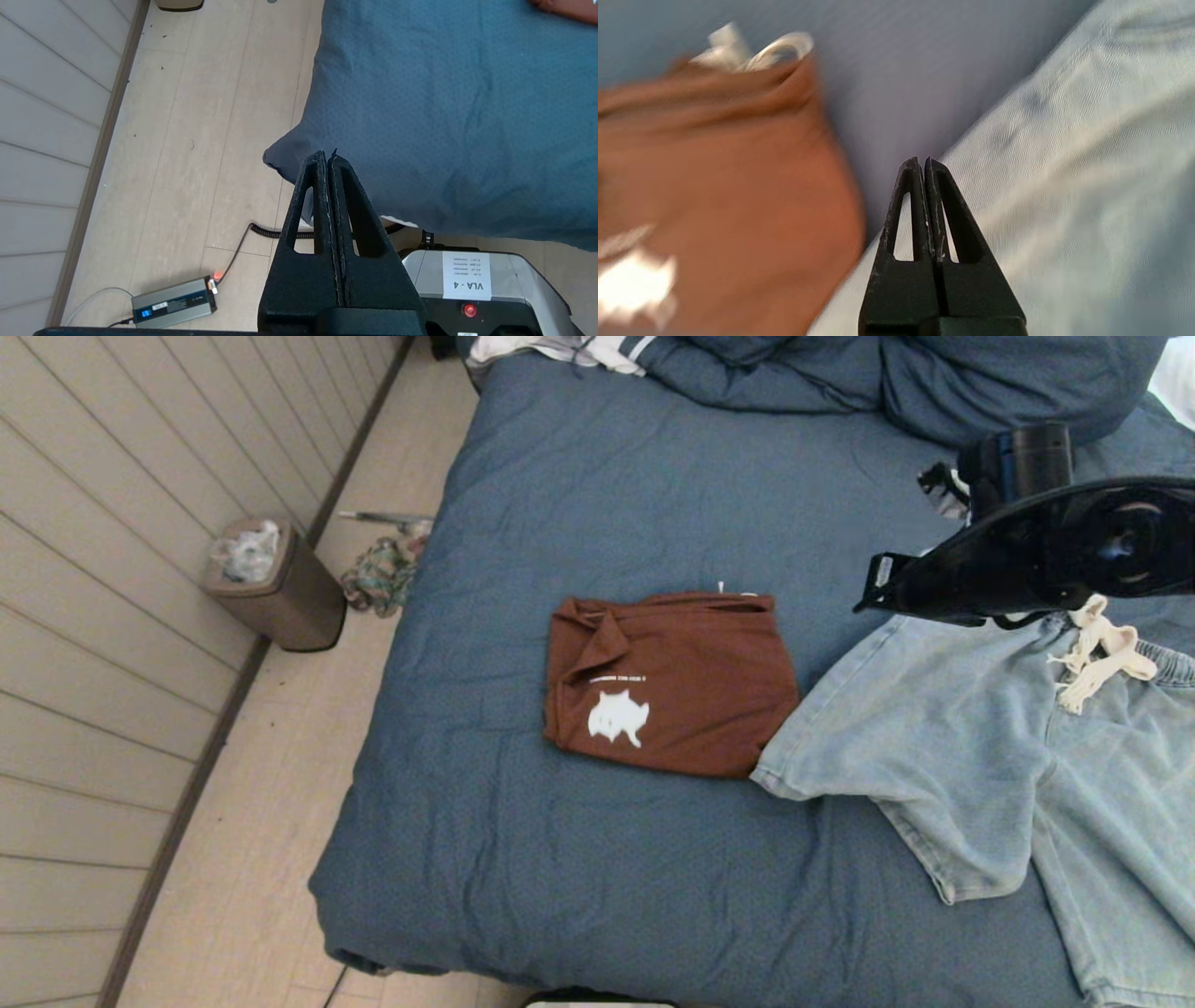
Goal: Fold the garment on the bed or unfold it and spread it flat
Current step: Unford the brown shorts
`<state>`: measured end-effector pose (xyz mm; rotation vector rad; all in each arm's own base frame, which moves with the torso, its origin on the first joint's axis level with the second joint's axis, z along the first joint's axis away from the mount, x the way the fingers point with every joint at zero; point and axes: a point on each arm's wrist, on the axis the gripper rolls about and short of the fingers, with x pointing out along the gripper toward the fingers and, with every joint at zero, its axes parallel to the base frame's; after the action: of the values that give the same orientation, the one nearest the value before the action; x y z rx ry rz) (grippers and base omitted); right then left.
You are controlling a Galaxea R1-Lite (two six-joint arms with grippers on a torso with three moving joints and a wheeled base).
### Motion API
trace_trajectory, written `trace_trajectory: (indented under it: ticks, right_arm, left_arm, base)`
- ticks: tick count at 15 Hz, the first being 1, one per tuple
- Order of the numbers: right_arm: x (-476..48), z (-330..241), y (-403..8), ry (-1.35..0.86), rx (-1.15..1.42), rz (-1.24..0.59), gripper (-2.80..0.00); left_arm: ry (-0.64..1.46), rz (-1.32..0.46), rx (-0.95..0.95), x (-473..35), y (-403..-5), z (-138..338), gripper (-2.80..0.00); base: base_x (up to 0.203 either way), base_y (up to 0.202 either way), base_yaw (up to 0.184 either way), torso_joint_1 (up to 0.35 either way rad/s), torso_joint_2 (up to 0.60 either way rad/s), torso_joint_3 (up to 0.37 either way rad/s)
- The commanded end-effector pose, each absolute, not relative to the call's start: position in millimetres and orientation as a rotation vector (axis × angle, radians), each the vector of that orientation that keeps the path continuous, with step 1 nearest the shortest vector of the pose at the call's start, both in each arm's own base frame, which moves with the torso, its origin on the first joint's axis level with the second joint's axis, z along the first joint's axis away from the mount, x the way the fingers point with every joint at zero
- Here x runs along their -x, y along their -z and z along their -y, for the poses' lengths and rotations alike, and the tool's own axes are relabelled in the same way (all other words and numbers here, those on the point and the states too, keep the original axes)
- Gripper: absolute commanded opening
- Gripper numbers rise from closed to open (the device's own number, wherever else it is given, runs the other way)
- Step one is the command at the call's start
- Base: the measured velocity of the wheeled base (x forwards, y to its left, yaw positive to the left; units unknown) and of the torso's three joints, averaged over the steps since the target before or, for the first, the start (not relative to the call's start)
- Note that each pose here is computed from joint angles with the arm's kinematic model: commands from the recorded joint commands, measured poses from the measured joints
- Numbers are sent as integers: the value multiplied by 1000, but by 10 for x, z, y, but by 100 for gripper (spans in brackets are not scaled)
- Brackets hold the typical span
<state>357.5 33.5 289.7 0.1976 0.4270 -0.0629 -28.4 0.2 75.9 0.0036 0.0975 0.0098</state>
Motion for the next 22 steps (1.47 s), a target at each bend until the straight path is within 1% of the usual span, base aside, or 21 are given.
trace_trajectory:
  ticks: [1, 3, 6, 10, 13, 16, 18, 22]
  right_arm:
    - [-2977, -349, -3156, 33, -207, -397, -280]
    - [-2486, -273, -3062, 46, -206, -434, -280]
    - [-1609, -117, -2869, 98, -208, -418, -280]
    - [-597, 37, -2566, 256, -195, -271, -280]
    - [-46, 63, -2255, 277, -169, -158, -280]
    - [268, 81, -1875, 257, -142, -93, -280]
    - [235, 83, -1545, 259, -119, -165, -280]
    - [215, 62, -1127, 349, -98, -263, -280]
  left_arm:
    - [-11, -100, -3, 283, -758, -2, -280]
    - [-10, -100, -3, 283, -758, -2, -280]
    - [-12, -100, -4, 283, -758, -2, -280]
    - [-9, -100, -4, 283, -758, -2, -280]
    - [-12, -100, -4, 283, -758, -2, -280]
    - [-9, -100, -4, 283, -758, -2, -280]
    - [-11, -100, -4, 283, -758, -2, -280]
    - [-12, -100, -4, 283, -758, -2, -280]
  base:
    - [0, 0, 0, 0, 0, 0]
    - [0, 0, 0, 0, 0, 0]
    - [0, 0, 0, 0, 0, 0]
    - [0, 0, 0, 0, 0, 0]
    - [0, 0, 0, 0, 0, 0]
    - [0, 0, 0, 0, 0, 0]
    - [0, 0, 0, 0, 0, 0]
    - [0, 0, 0, 0, 0, 0]
